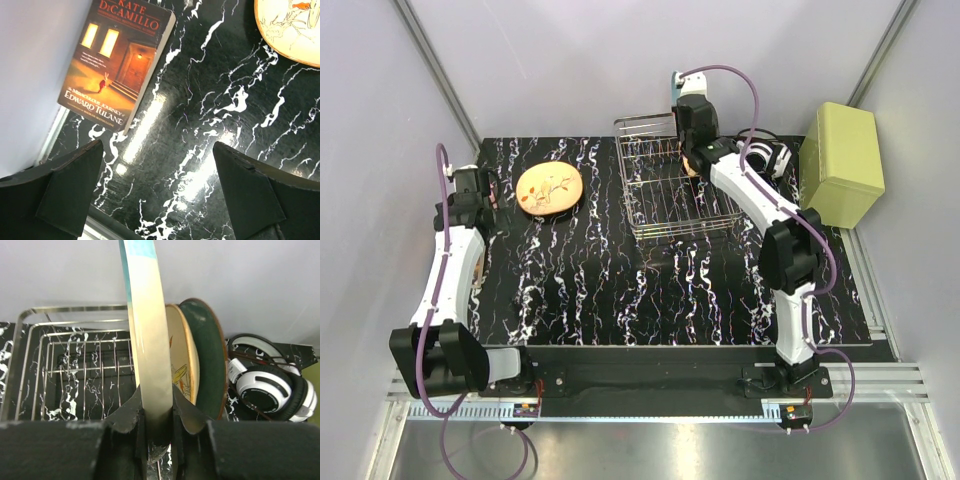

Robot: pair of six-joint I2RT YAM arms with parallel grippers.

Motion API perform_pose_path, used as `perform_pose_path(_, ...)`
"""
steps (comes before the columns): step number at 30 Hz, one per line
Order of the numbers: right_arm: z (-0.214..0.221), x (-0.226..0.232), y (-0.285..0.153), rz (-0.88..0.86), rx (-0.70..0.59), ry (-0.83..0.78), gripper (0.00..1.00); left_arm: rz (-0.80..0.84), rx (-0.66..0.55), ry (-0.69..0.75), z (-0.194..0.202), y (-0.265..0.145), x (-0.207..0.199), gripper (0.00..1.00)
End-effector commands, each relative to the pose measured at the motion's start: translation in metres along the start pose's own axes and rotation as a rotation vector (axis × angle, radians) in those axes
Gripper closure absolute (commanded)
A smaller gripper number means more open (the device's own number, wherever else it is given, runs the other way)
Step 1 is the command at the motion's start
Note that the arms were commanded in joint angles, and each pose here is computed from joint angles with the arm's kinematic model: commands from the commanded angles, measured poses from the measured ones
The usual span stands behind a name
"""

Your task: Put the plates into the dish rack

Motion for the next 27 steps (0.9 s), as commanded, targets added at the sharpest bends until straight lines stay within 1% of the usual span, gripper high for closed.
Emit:
perform_pose_path(1,-0.049,-0.018,0.003,0.099,-0.197,0.124,1.00,-0.005,-0.087,-0.008,-0.020,-0.006,-0.002,0.01)
perform_pose_path(5,-0.042,-0.015,0.014,0.104,-0.178,0.118,1.00,0.008,-0.060,-0.002,-0.015,-0.002,-0.003,0.01)
perform_pose_path(8,-0.044,-0.015,0.016,0.109,-0.185,0.119,1.00,0.015,-0.038,-0.005,-0.013,0.003,-0.004,0.01)
perform_pose_path(19,-0.052,-0.026,0.008,0.138,-0.214,0.112,1.00,0.028,0.001,-0.010,-0.012,0.012,-0.009,0.01)
perform_pose_path(27,-0.044,-0.027,0.008,0.150,-0.196,0.079,1.00,0.038,0.023,-0.014,-0.007,0.014,-0.010,0.01)
Point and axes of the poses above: each gripper's point midway between its finger pads, its own y axis out along the fingers, its own x axis along the line the jaws close on, z = x × y, the point moved 10 cm from there along -y, back along the fingers, and after that the axes turned 14 degrees about -y, right-handed, at the moved point
